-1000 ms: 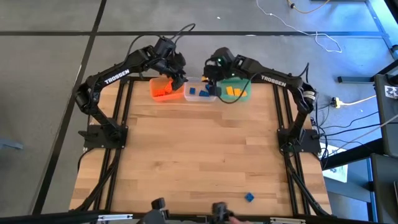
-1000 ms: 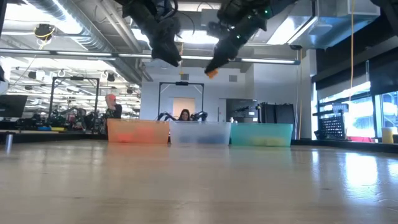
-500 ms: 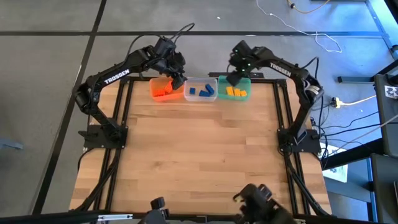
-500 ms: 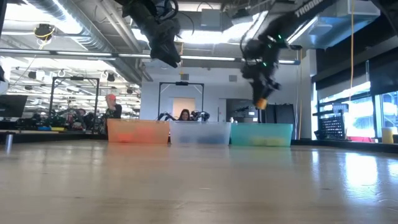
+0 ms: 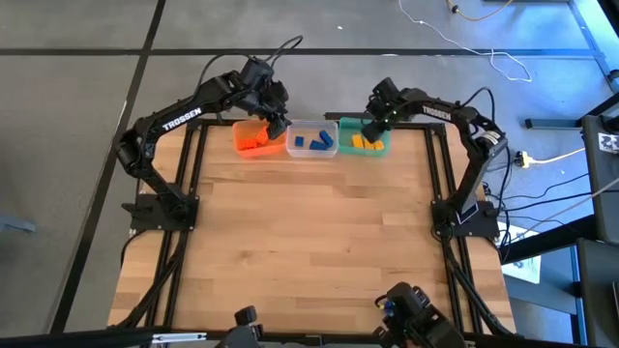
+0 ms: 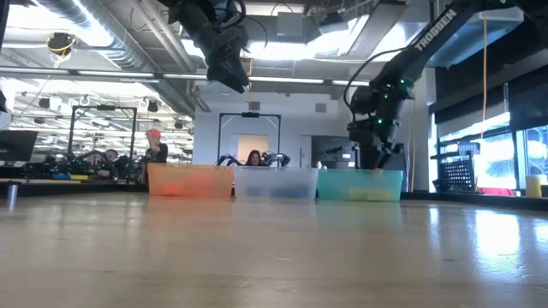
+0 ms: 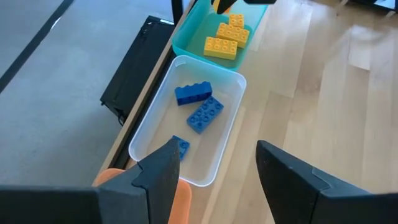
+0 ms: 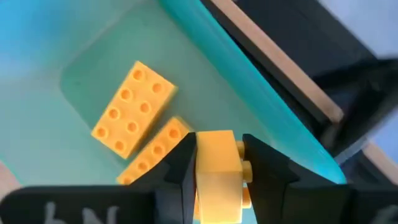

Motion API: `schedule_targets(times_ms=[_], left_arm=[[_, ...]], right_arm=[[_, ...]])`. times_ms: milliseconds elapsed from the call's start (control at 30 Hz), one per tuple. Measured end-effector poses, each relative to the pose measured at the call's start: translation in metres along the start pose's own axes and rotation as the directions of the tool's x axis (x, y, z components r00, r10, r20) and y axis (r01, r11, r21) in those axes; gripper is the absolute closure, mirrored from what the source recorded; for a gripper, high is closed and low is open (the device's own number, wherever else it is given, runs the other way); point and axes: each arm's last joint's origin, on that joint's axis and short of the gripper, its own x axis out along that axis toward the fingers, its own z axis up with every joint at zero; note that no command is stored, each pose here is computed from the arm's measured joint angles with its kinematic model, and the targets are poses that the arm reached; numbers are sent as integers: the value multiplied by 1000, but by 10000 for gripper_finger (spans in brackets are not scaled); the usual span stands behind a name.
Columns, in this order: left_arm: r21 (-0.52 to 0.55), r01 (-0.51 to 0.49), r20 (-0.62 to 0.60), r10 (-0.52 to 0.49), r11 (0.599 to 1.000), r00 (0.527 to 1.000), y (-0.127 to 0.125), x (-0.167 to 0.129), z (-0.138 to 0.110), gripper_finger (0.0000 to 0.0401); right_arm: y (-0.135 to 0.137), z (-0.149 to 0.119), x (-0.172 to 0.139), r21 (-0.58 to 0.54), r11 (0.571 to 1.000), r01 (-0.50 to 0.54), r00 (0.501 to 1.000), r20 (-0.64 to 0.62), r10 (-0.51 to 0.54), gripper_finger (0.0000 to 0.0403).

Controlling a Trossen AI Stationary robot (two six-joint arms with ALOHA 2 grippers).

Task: Sort & place blocks by color
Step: Put the yellow game piece into the green bin, then put the blue game piece into the transparent bin

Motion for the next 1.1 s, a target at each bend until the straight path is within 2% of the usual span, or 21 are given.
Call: schedule_targets(times_ms=[267,433,800,867,933,1033,1100], left_arm=[[-1,0,0,0,1000,1000,0,0,0,200],[-1,1,0,-1,1000,1000,0,0,0,200],[-1,1,0,-1,1000,1000,0,0,0,200],[-1,1,0,-1,1000,1000,0,0,0,200],[-1,1,-1,-1,1000,1000,0,0,0,200],[0,2,-7,-2,1000,1000,0,0,-1,200],[0,6,-23,-6,1000,1000,0,0,-2,200]], right_arm=[[0,-2,6,-18,1000,4,999,40,-3,284],[0,-2,7,30,1000,1,999,34,-2,269],[7,-2,6,10,1000,-18,1000,17,18,257],[9,1,0,7,998,-59,998,1,59,257],[12,7,-11,-4,990,-144,989,-15,144,256],[18,11,-35,-61,951,-303,950,-95,296,256],[25,12,-53,-108,919,-379,920,-149,362,256]])
